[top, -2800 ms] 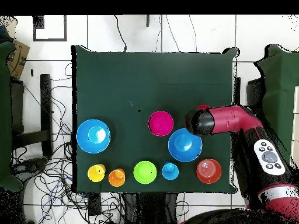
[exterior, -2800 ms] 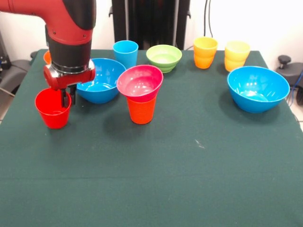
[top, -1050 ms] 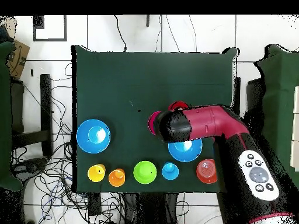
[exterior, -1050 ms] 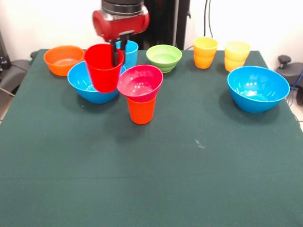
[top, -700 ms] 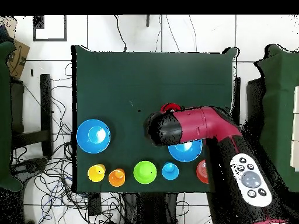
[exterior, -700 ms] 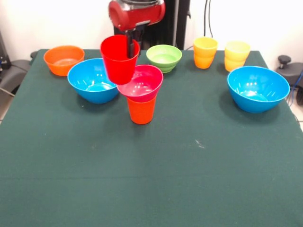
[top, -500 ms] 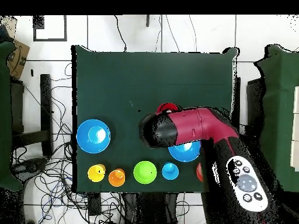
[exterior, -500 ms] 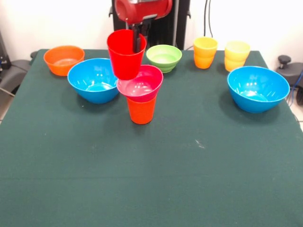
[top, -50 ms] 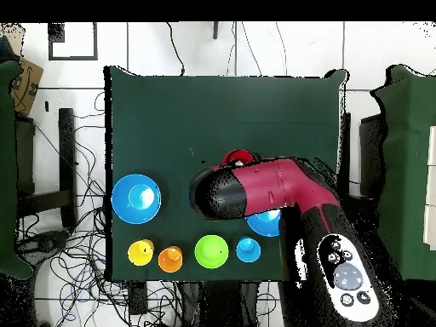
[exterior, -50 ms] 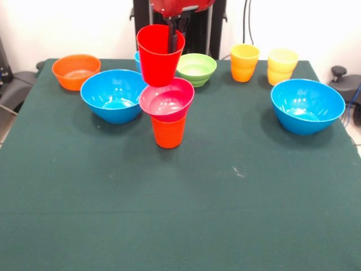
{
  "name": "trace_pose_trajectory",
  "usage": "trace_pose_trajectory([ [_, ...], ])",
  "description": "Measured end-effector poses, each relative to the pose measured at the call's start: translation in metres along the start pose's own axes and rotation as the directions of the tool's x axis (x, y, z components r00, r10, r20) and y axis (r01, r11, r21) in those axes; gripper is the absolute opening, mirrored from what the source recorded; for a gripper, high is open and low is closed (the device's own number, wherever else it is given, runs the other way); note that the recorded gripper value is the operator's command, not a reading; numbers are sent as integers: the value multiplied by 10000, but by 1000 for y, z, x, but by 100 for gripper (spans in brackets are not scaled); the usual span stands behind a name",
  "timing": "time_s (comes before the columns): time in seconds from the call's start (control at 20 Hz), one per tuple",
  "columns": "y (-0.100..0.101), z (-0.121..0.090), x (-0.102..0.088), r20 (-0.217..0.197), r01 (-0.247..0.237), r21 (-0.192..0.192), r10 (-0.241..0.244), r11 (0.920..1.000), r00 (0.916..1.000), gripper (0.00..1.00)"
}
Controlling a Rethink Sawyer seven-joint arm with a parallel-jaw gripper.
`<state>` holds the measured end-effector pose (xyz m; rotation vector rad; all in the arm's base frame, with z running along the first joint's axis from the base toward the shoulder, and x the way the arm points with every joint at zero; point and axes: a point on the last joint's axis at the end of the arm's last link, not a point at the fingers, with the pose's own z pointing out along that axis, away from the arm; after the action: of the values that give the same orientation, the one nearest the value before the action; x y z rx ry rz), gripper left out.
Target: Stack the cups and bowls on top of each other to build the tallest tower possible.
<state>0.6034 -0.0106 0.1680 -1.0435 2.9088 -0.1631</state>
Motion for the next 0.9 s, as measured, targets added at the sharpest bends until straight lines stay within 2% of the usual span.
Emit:
trace_pose_trajectory([
  [0.35,13,7,1,-279,65,-19,-66,10000,9996,0],
  [0.9,27,33,18,-939,-47,-331,16,9994,9956,0],
])
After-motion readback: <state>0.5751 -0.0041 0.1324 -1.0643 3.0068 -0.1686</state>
